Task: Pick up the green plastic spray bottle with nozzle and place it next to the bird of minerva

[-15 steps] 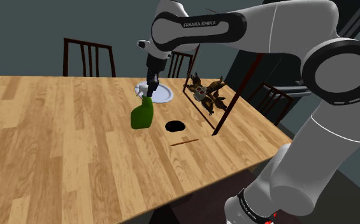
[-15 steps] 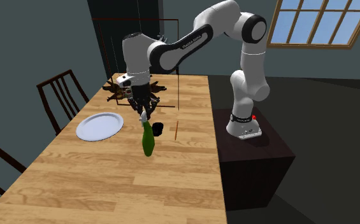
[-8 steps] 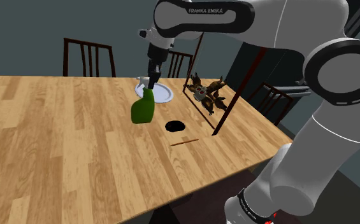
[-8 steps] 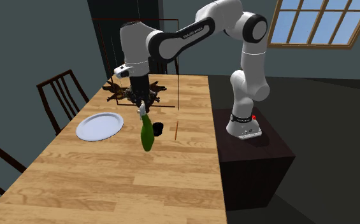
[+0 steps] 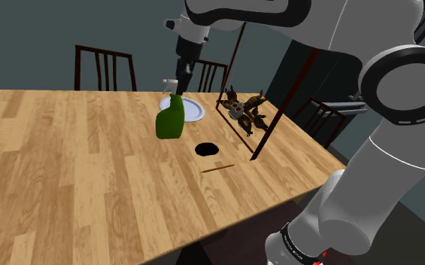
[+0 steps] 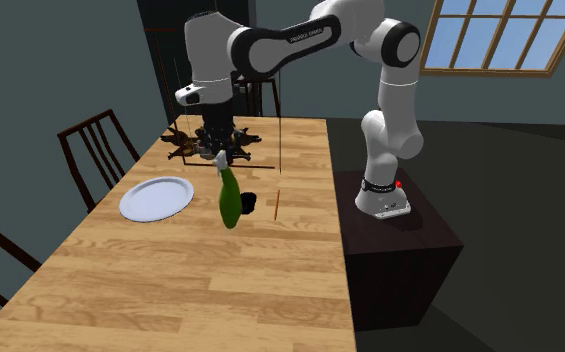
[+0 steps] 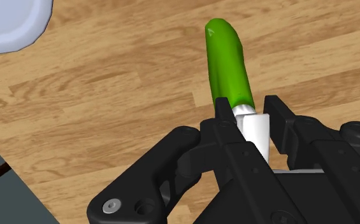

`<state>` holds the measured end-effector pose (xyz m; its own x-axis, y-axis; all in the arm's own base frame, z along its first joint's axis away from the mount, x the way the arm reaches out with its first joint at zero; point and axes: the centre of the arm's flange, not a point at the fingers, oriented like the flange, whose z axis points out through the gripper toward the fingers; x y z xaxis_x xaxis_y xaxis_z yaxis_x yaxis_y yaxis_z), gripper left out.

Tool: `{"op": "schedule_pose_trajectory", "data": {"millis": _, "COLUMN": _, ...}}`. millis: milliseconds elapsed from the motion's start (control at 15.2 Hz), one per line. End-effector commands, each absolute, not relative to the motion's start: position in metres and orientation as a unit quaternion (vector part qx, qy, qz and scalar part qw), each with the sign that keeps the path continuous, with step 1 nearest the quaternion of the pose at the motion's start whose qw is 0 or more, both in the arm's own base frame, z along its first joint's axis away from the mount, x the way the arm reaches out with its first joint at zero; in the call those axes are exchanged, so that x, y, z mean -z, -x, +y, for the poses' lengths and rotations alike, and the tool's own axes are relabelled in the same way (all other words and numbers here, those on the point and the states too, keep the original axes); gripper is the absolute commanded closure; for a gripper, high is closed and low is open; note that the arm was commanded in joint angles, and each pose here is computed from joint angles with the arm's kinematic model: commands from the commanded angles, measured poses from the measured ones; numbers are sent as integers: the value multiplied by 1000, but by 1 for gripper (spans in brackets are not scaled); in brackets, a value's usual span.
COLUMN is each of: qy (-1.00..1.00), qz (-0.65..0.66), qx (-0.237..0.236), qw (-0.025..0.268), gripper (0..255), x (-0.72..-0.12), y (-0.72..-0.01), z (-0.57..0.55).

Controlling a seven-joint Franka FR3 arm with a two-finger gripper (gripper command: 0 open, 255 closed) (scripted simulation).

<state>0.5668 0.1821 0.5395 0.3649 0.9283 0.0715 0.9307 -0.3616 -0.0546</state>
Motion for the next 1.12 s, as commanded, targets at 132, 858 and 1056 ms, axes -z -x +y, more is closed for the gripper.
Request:
{"op": "schedule_pose_trajectory", "data": {"millis": 132, "qy": 825, "qz": -563, "qx": 14, "qw": 43, "gripper": 255, "x": -560, "y": -566, "z": 180}}
{"op": "schedule_pose_trajectory", "data": {"millis": 858, "qy": 825, "qz": -563, "qx": 14, "qw": 43, "gripper": 255, "x": -618, "y": -566, "z": 180}}
{"op": "schedule_pose_trajectory", "data": {"millis": 1056, "qy": 825, "qz": -563, "qx": 14, "qw": 43, "gripper": 255, "x": -634, "y": -566, "z": 180}}
